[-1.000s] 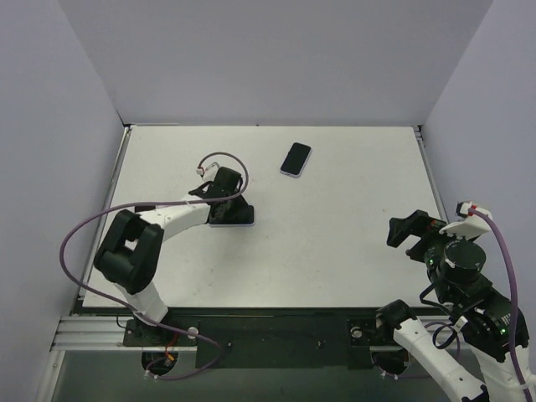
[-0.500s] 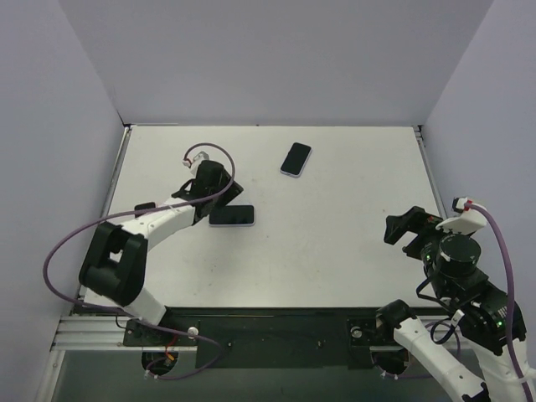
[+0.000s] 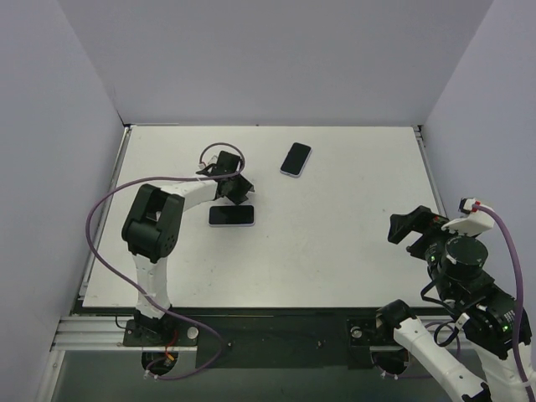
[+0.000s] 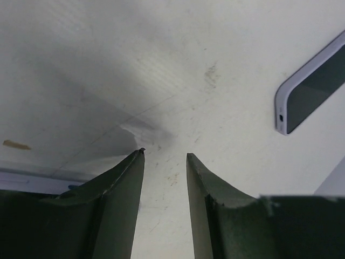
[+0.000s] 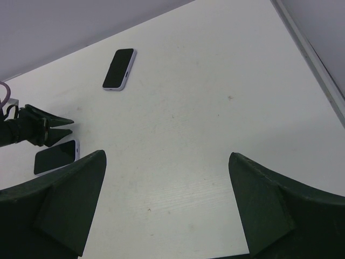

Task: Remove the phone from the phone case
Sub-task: Adjust the phone at the center of the board, then pick up the phone at the center of the board.

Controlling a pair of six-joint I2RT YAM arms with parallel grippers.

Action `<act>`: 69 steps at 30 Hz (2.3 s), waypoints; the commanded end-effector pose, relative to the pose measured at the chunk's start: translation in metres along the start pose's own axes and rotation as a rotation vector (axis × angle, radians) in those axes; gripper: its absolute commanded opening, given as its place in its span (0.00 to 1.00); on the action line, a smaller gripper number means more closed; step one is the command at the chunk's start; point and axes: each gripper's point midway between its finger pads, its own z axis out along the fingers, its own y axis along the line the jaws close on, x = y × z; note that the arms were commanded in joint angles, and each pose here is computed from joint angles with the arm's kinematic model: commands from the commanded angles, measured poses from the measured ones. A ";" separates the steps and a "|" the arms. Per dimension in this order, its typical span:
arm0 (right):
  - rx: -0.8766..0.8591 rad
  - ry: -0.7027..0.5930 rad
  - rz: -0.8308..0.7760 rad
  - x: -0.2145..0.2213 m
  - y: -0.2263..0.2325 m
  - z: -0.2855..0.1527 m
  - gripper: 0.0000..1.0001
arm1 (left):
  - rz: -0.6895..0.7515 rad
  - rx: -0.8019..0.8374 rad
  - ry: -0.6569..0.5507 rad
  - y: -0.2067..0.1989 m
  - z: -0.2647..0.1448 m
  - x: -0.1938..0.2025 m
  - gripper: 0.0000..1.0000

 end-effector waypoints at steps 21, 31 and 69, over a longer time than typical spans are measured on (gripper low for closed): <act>0.018 0.099 -0.039 0.038 0.007 0.031 0.90 | 0.247 -0.243 -0.047 0.132 -0.129 0.044 0.64; -0.022 0.113 -0.005 0.047 0.013 0.031 0.90 | 0.665 -0.186 -0.022 0.129 -0.174 -0.017 0.87; -0.086 0.146 0.035 0.054 0.030 0.037 0.90 | 0.818 -0.273 0.250 0.142 -0.079 -0.030 0.96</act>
